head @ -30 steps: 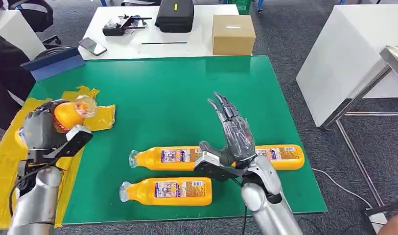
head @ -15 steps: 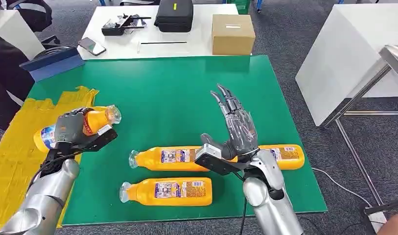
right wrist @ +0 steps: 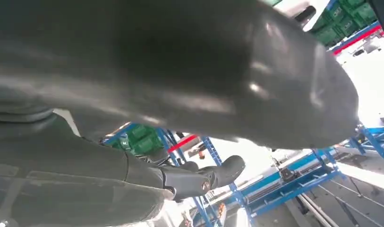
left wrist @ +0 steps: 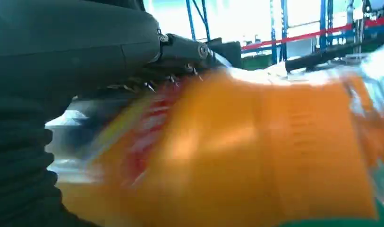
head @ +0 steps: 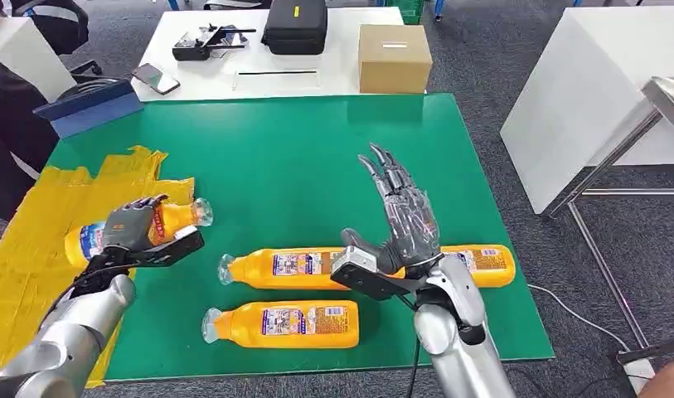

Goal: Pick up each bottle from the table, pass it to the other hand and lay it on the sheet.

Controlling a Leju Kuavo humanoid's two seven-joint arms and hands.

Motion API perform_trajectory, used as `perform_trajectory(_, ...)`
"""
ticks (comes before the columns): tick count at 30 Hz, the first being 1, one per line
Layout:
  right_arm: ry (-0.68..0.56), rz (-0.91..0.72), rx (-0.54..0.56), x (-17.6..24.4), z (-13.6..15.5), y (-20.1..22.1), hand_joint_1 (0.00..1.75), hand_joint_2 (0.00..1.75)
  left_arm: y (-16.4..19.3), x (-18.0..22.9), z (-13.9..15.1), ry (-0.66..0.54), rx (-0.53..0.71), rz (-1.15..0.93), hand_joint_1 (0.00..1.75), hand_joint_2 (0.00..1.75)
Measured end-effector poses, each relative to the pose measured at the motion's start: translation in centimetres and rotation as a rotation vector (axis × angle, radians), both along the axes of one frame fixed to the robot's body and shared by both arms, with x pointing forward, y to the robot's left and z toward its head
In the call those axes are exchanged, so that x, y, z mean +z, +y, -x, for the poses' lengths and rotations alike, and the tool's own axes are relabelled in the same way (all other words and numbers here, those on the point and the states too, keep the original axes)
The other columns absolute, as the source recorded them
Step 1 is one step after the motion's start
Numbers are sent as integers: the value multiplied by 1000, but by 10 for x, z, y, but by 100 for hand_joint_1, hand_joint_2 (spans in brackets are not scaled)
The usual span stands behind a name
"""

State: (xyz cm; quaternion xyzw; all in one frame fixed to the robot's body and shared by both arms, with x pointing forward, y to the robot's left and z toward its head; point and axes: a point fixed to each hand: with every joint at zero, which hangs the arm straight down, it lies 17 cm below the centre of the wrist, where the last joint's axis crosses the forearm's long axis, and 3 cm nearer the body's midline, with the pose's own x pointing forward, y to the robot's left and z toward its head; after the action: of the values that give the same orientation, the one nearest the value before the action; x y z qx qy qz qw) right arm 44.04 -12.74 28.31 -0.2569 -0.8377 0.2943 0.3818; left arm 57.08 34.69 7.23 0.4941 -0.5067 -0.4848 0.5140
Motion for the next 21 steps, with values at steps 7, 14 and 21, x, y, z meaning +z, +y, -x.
perform_trajectory(7, 11, -3, -7, -2, 2, -3, 0, 0, -2, 0, 0, -8, -8, -20, 0, 0)
perform_trajectory(14, 23, 8, -25, -6, 2, -6, 0, 0, -10, 7, 0, -48, -49, 23, 0, 0)
perform_trajectory(21, 32, 19, -52, -7, 4, -12, 0, 0, -8, 18, 0, -102, -62, 284, 0, 0)
